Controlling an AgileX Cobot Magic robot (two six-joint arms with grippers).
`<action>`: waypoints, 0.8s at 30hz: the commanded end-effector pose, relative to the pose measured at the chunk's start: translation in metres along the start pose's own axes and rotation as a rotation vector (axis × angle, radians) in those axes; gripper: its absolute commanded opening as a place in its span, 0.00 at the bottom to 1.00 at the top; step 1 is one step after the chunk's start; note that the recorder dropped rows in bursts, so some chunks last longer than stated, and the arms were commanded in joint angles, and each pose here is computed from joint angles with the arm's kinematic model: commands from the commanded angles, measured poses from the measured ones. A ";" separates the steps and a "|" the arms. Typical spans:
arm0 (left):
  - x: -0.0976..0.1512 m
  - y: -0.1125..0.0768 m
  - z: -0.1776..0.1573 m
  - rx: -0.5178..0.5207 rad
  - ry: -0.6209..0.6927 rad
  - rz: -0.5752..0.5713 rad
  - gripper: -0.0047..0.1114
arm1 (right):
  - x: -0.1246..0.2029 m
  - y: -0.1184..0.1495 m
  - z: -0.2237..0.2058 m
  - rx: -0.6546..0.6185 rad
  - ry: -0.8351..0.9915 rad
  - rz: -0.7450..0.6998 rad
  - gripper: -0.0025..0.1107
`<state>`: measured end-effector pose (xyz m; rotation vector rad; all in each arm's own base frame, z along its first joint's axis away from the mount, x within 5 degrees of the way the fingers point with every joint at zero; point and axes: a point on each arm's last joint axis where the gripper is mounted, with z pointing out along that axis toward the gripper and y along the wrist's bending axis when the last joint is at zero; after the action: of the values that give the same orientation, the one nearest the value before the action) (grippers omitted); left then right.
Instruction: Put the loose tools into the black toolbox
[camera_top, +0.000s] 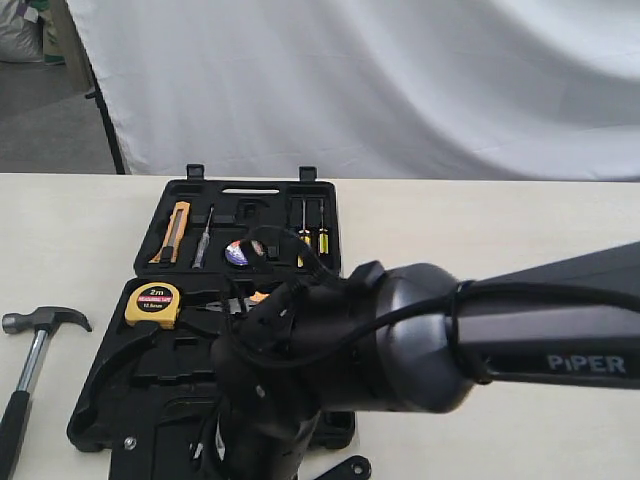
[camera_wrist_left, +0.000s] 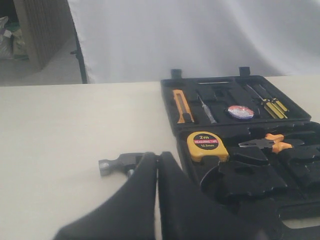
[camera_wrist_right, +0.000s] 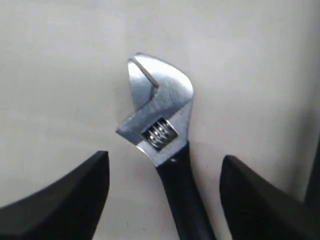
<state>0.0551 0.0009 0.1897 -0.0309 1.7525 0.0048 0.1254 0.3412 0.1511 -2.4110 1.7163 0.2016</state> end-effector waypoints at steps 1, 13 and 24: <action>0.001 0.000 0.000 -0.001 0.000 -0.018 0.05 | 0.000 0.003 0.021 -0.011 0.032 -0.043 0.56; 0.001 0.000 0.000 -0.001 0.000 -0.016 0.05 | 0.006 0.006 0.047 -0.058 0.097 -0.059 0.02; 0.001 0.000 0.000 -0.001 0.000 -0.016 0.05 | 0.000 0.007 -0.007 -0.009 0.033 -0.050 0.02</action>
<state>0.0551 0.0009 0.1897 -0.0309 1.7525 0.0048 0.1193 0.3401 0.1346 -2.5083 1.7012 0.1542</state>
